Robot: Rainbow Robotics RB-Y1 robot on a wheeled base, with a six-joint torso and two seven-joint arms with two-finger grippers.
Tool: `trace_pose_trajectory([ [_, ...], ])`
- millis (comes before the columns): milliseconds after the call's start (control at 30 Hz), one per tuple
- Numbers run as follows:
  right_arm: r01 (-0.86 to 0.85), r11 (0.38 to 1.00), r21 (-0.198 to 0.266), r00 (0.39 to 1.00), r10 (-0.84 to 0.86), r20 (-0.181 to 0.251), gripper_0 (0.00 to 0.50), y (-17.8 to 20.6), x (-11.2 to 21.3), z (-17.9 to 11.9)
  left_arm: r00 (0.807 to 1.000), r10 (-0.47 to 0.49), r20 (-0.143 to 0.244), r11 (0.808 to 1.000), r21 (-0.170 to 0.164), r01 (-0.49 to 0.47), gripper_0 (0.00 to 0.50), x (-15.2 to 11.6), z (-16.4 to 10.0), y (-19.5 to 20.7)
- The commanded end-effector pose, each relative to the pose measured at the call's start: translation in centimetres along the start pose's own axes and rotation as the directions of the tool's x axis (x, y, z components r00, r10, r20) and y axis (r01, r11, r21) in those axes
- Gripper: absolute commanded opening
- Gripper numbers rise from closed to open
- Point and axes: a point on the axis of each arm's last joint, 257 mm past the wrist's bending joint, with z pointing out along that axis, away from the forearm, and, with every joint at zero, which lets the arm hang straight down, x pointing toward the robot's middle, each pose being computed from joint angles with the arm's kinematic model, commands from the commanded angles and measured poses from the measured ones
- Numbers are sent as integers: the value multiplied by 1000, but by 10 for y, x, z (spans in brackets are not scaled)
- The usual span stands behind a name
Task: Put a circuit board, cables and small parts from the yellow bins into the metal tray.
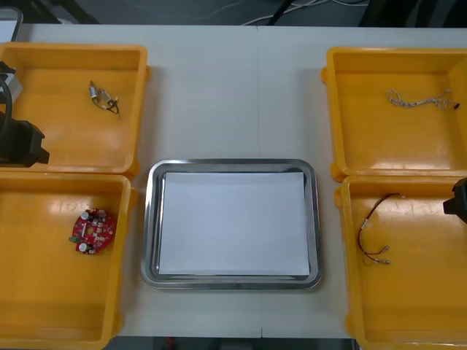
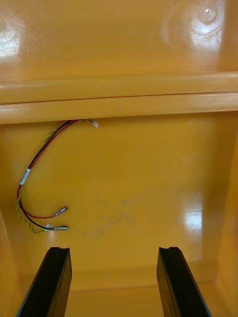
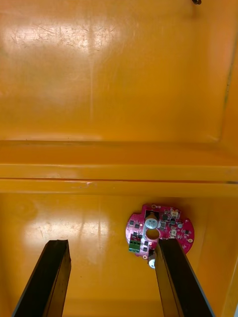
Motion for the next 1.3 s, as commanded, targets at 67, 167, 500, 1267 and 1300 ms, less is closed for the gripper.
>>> trace_pose_trajectory([
  [67, 25, 1000, -17, 998, -24, 57, 500, 8, -15, -11, 998, 58, 15, 998, -24, -58, 500, 0, -7, 7],
  [167, 25, 1000, -17, 998, -24, 57, 500, 8, -15, -11, 998, 58, 15, 998, -24, -58, 500, 0, -7, 7],
  [500, 25, 1000, -17, 998, -24, 57, 500, 8, -15, -11, 998, 58, 15, 998, -24, -58, 500, 0, -7, 7],
  [1267, 25, 1000, -17, 998, -24, 57, 500, 8, -15, -11, 998, 58, 15, 998, -24, -58, 500, 0, -7, 7],
  [1300, 25, 1000, -17, 998, -24, 57, 500, 8, -15, -11, 998, 58, 15, 998, -24, -58, 500, 0, -7, 7],
])
